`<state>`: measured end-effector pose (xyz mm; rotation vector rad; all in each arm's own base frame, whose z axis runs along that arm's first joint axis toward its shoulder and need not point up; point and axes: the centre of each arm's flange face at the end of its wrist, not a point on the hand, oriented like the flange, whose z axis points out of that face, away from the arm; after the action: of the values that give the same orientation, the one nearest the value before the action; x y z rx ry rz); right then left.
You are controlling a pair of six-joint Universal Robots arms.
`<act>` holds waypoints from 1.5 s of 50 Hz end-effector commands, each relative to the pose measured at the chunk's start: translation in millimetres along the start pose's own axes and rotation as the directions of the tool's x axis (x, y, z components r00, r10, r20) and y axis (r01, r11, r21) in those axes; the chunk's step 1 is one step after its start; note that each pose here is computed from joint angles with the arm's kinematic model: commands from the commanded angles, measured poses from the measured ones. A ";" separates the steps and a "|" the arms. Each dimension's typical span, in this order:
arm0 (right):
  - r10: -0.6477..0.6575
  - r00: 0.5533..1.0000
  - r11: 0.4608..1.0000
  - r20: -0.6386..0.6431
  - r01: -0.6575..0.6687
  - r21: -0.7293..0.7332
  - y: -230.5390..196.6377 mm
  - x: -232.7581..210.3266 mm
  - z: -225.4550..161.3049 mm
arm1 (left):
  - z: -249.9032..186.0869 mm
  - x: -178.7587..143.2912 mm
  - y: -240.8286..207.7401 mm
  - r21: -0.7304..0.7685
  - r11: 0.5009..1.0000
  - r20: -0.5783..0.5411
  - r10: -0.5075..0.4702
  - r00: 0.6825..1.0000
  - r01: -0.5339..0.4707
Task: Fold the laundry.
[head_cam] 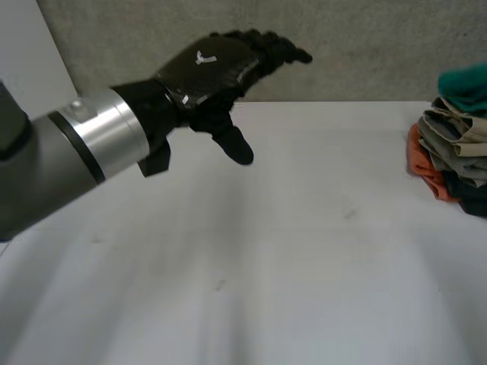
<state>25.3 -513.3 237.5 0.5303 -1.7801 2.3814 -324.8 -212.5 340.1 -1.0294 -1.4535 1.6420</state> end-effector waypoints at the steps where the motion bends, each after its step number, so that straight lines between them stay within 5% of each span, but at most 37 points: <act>1: -0.006 0.997 0.984 0.083 0.021 -0.175 89.2 2.3 -38.7 | 5.7 6.0 26.7 -0.055 0.998 -0.021 -0.035 0.999 0.034; 7: 0.009 0.990 0.983 0.138 0.017 -0.184 92.6 -3.5 -49.1 | 6.3 6.0 23.5 -0.046 0.999 -0.023 -0.028 0.999 0.027; 27: 0.133 0.991 0.960 -0.025 -0.135 -0.244 -33.4 25.1 -79.7 | 3.4 25.2 8.9 -0.016 1.000 -0.064 -0.018 0.998 0.017; 33: 0.011 0.947 0.901 -0.320 -0.148 -0.408 -39.2 105.3 -116.2 | 0.3 32.7 2.8 -0.003 1.000 -0.077 -0.013 0.997 0.012; 39: -0.308 0.853 0.888 -0.422 0.099 -0.449 -74.3 156.3 -111.8 | -0.4 33.4 -9.4 0.032 0.999 -0.071 0.006 0.997 -0.004; 42: -0.351 0.801 0.917 -0.486 0.190 -0.350 -111.3 161.8 -92.4 | 1.1 29.8 -28.5 0.086 0.996 -0.038 0.017 0.999 -0.013; 48: -0.159 0.850 0.969 -0.502 0.232 0.085 -216.8 113.5 -69.4 | -4.5 4.4 -83.4 0.241 0.970 0.181 -0.009 0.984 -0.035; 50: -0.059 0.919 0.961 -0.390 0.158 0.228 -242.6 64.8 -71.6 | -8.5 -2.4 -91.0 0.259 0.964 0.234 -0.010 0.972 -0.052; 54: 0.039 0.994 0.948 -0.104 -0.004 0.318 -251.4 -29.5 -75.2 | -36.0 -60.3 -104.3 0.261 0.955 0.518 -0.016 0.855 -0.141; 55: 0.056 0.998 0.944 0.008 -0.056 0.324 -254.8 -66.8 -82.6 | -49.2 -85.8 -101.6 0.225 0.959 0.611 -0.003 0.792 -0.170; 61: 0.130 0.933 0.963 0.335 -0.200 0.183 -235.6 -179.2 -131.0 | -104.3 -164.1 -51.1 -0.069 0.988 0.811 0.135 0.569 -0.136; 67: 0.141 0.904 0.985 0.403 -0.170 0.037 -197.6 -210.5 -153.9 | -131.4 -186.4 18.3 -0.332 0.943 0.808 0.292 0.511 -0.014; 75: 0.106 0.897 0.994 0.430 -0.097 -0.043 -175.0 -233.5 -168.2 | -186.3 -215.7 113.4 -0.602 0.789 0.740 0.492 0.458 0.126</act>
<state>259.9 -275.7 285.6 1.0572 -2.0226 2.5290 -97.9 -331.8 297.3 -0.5001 -2.5638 2.2063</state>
